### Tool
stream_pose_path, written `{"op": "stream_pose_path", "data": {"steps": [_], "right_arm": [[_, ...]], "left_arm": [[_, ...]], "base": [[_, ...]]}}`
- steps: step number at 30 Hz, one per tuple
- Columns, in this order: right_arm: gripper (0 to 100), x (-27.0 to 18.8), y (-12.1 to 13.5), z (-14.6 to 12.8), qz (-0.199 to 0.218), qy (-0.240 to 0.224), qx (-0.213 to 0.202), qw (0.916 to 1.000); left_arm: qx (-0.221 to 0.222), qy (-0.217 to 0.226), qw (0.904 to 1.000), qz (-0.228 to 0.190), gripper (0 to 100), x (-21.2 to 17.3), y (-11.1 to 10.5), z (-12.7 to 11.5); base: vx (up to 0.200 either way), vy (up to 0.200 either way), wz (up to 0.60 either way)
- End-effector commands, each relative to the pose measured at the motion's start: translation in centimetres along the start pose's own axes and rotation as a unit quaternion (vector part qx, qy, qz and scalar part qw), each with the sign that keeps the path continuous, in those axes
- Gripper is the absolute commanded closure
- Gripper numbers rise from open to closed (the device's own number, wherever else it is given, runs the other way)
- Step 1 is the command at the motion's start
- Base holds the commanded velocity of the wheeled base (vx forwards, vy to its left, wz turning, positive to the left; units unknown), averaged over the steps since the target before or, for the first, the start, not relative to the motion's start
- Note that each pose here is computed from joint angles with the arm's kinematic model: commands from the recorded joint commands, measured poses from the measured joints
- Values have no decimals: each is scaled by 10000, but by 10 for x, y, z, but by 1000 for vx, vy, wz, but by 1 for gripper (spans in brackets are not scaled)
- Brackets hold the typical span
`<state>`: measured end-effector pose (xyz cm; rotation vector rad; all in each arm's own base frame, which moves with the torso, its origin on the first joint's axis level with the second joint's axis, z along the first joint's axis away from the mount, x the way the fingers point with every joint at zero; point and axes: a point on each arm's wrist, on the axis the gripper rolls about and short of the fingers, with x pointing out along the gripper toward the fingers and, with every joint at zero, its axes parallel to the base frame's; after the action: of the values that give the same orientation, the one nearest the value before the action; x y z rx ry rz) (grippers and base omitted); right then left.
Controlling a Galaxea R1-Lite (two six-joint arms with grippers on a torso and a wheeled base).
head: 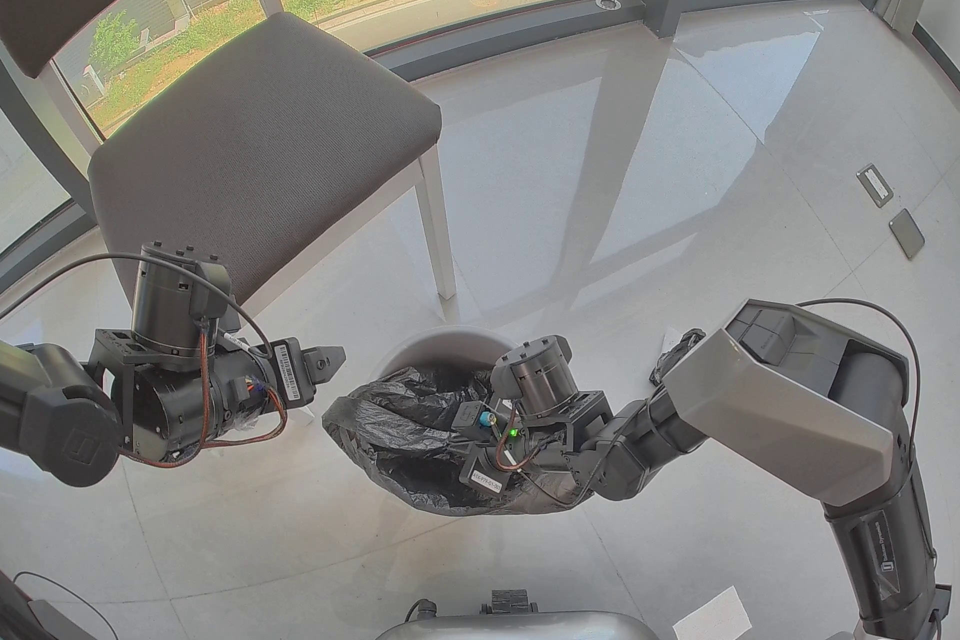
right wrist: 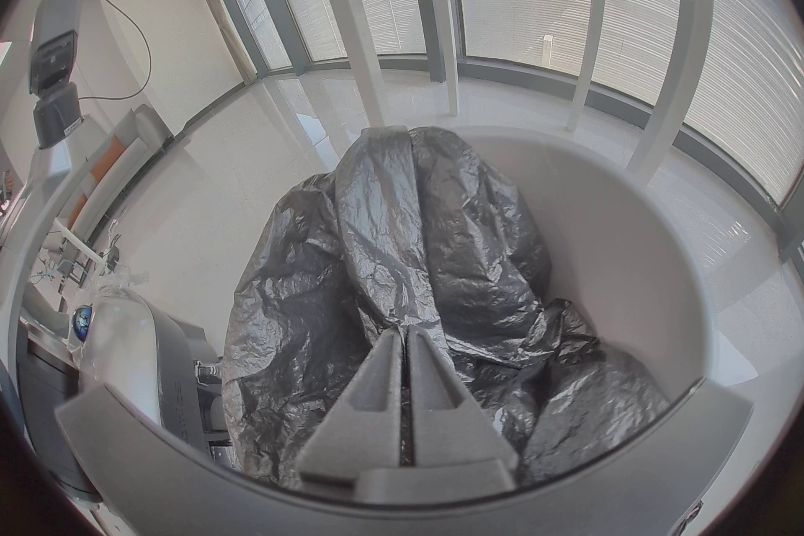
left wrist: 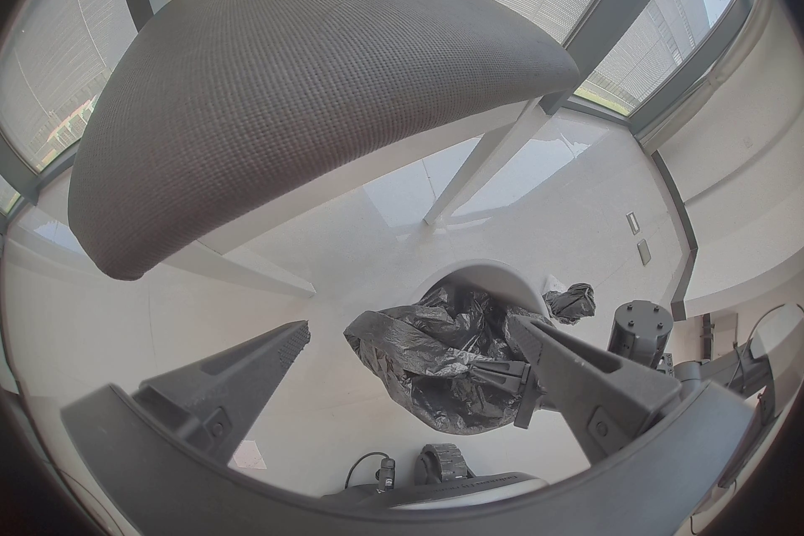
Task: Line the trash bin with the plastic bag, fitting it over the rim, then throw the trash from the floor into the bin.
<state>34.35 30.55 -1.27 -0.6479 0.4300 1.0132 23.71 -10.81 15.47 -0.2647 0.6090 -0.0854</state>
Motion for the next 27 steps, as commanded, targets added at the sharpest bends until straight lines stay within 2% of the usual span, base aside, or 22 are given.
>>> {"op": "stream_pose_path", "data": {"steps": [1,10,16,22,27], "right_arm": [[100,-8,-6,10,-93,-137,6,9999],[100,-32,-51,54,-726,-849,-89,9937],[100,-40,-74,71,-1045,-1127,-287,9877],[100,-52,-103,78,-1346,-1193,-333,9831],[100,-56,-102,82,-1332,-1227,-334,9829]], "left_arm": [[-1,3,10000,1,0,0,0,0],[9,36,10000,35,0,-3,3,-5],[1,17,10000,41,0,-5,4,-4],[2,32,10000,64,0,-9,7,-8],[-6,-2,10000,47,0,-9,9,-11]], "base": [[0,0,0],[0,0,0],[0,0,0],[0,0,0],[0,0,0]]}}
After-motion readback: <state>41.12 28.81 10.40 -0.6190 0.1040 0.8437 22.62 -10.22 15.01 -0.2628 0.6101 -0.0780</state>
